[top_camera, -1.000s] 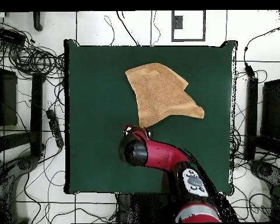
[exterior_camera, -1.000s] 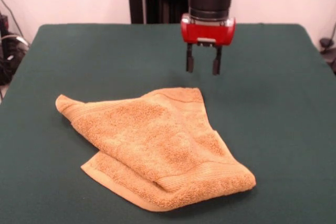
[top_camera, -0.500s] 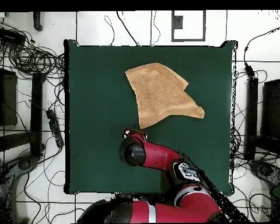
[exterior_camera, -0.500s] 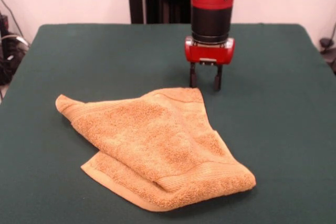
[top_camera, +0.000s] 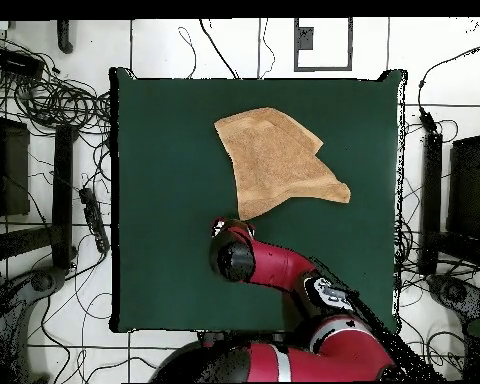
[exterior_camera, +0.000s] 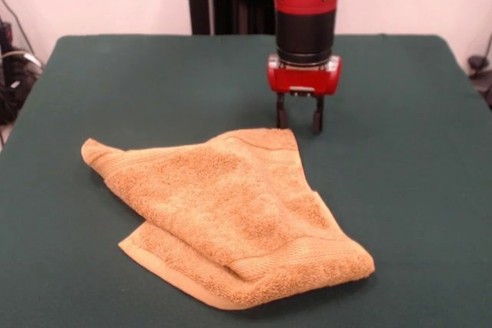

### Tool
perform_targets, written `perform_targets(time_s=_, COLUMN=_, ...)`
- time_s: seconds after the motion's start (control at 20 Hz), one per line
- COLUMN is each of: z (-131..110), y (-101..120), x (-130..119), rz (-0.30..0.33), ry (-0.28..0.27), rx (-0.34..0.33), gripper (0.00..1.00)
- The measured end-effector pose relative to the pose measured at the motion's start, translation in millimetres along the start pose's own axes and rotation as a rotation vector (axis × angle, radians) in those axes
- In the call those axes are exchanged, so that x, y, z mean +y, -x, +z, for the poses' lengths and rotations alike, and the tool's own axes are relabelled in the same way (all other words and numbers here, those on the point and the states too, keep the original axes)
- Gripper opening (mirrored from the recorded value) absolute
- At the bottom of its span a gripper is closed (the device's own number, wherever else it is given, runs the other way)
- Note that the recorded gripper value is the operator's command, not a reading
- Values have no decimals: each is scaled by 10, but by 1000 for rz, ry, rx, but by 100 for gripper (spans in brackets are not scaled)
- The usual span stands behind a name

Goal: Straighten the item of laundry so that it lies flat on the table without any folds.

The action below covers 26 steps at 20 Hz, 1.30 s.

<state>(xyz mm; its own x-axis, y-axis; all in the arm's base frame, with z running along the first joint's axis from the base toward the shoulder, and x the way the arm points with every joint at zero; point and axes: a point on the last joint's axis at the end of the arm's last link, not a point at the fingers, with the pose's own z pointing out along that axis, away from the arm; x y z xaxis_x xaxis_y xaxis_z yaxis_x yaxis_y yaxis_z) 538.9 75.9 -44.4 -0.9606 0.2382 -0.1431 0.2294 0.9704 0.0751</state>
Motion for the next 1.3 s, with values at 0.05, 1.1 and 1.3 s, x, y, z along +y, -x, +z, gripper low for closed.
perform_targets(time_s=0.05, z=-3, y=6, x=-3, rz=2, ry=1, rx=4, gripper=100)
perform_targets(time_s=1.1, z=-459, y=769, x=44, rz=-14, ry=-7, rx=-151, gripper=100)
perform_targets(time_s=1.3, z=-450, y=947, x=5, rz=-7, ry=-7, rx=-179, gripper=100)
